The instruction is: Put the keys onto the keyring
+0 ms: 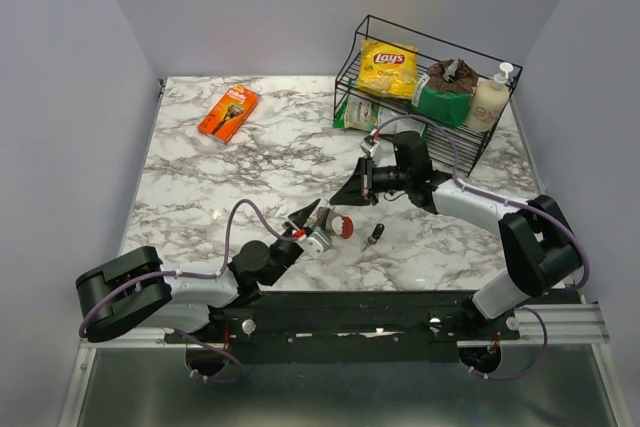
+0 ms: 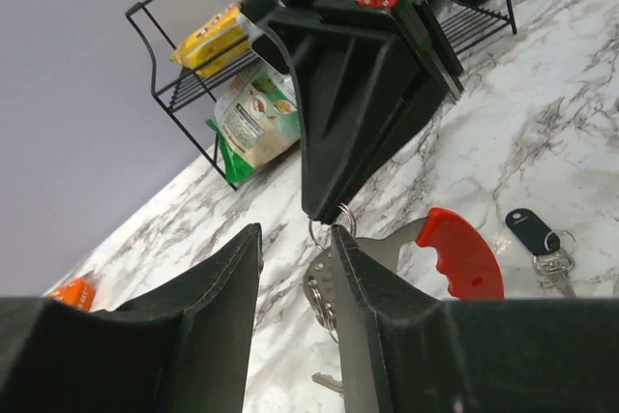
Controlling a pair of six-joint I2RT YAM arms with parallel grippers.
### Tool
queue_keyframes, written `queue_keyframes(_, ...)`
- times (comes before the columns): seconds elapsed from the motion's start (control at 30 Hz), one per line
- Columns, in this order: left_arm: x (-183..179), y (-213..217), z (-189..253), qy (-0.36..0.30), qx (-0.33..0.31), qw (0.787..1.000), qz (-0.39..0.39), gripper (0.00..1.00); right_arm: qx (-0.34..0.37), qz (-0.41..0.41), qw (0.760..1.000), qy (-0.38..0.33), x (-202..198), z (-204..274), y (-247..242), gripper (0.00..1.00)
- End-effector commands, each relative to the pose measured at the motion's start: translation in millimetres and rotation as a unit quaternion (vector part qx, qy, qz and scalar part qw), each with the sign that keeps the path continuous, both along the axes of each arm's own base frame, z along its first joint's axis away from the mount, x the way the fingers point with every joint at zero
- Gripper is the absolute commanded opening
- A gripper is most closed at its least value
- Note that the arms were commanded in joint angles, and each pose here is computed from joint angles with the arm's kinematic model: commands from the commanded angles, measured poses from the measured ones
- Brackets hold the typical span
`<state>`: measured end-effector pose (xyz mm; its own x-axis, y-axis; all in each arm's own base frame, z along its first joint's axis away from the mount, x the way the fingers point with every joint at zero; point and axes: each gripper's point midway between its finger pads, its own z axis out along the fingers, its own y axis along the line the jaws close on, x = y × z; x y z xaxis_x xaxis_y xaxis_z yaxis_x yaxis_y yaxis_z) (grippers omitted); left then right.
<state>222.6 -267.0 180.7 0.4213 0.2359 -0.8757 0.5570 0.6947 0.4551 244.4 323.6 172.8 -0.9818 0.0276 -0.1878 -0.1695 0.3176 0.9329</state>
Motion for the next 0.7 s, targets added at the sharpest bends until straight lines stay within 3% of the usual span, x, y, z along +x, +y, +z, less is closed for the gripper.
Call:
queue_keyframes(0.0, -7, 5, 14, -0.017, -0.025, 0.999, -0.011, 0.41, 0.055, -0.015, 0.998, 0.037, -5, 18, 3, 0.00)
queue_keyframes(0.27, -16, -5, 19, -0.024, -0.034, 0.998, -0.049, 0.40, 0.032, -0.112, 0.993, 0.029, 10, 26, -9, 0.00)
queue_keyframes(0.47, -22, -11, 22, -0.027, -0.036, 0.997, -0.069, 0.47, 0.028, -0.134, 0.990, 0.025, 15, 29, -12, 0.00)
queue_keyframes(0.67, -19, -14, 24, -0.035, -0.023, 0.998, -0.056, 0.47, 0.026, -0.142, 0.989, 0.022, 18, 31, -12, 0.00)
